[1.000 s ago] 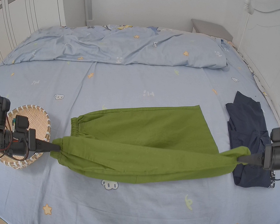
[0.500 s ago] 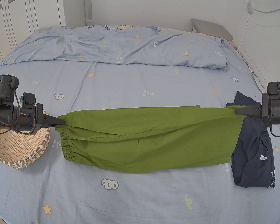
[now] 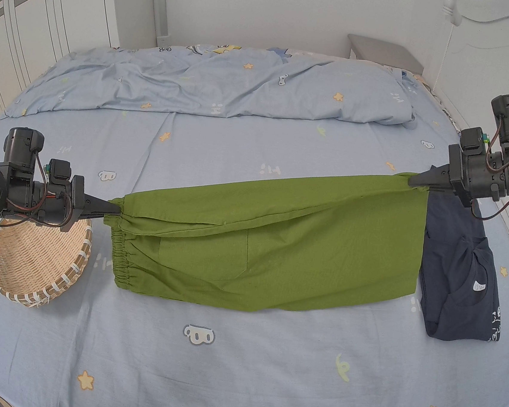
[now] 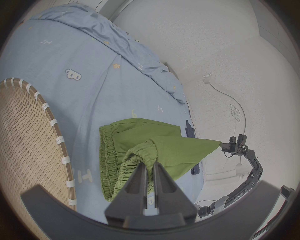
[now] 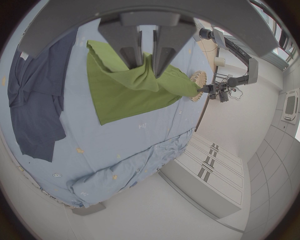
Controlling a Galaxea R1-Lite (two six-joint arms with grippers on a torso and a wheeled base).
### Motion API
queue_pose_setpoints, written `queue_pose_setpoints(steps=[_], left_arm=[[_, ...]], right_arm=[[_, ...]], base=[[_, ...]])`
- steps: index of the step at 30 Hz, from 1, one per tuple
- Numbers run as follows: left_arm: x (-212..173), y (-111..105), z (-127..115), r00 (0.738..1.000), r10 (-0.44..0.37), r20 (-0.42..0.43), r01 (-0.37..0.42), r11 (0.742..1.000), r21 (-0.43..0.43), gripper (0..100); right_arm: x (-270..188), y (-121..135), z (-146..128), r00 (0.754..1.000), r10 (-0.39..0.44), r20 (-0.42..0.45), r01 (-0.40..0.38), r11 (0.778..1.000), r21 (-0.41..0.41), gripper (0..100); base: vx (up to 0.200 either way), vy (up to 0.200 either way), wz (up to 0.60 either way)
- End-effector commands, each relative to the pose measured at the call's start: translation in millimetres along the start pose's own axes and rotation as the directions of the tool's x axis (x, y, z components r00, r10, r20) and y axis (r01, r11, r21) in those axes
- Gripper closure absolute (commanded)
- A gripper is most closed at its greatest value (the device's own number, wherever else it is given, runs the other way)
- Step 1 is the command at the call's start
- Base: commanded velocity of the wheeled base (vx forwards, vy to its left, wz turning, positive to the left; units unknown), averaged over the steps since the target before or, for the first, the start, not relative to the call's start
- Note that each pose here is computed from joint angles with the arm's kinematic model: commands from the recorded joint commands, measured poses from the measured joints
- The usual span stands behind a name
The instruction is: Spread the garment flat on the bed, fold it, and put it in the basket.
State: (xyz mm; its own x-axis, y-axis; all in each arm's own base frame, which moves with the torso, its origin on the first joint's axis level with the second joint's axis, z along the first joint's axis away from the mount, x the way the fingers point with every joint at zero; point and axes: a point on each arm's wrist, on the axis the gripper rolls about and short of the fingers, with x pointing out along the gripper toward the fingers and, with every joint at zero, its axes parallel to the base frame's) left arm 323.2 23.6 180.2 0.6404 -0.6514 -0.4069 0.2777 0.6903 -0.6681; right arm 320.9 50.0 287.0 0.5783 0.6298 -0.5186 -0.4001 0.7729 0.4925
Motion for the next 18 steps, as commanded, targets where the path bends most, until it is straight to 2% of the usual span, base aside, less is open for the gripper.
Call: queue_pose_setpoints(steps=[1, 8, 10, 18], left_arm=[[5, 6, 0, 1.0, 0.004, -0.009, -0.004, 1.0, -0.011, 100], [7, 4, -2, 1.0, -0.002, -0.019, 0.002, 1.0, -0.01, 100], [7, 3, -3, 1.0, -0.004, -0.021, 0.004, 1.0, -0.007, 100], [6, 1, -4, 1.0, -0.006, -0.024, 0.006, 1.0, -0.007, 100]], right_arm=[[19, -5, -14, 0.997, 0.006, -0.075, -0.005, 1.0, 0.021, 100], [-18, 28, -42, 0.996, 0.04, -0.075, -0.041, 0.999, -0.014, 100], [-38, 42, -61, 0.996, 0.056, -0.077, -0.058, 0.998, -0.026, 100], [-65, 53, -98, 0.994, 0.068, -0.083, -0.072, 0.997, -0.037, 100]], base=[[0.0, 0.0, 0.0], [0.0, 0.0, 0.0], [0.0, 0.0, 0.0], [0.0, 0.0, 0.0]])
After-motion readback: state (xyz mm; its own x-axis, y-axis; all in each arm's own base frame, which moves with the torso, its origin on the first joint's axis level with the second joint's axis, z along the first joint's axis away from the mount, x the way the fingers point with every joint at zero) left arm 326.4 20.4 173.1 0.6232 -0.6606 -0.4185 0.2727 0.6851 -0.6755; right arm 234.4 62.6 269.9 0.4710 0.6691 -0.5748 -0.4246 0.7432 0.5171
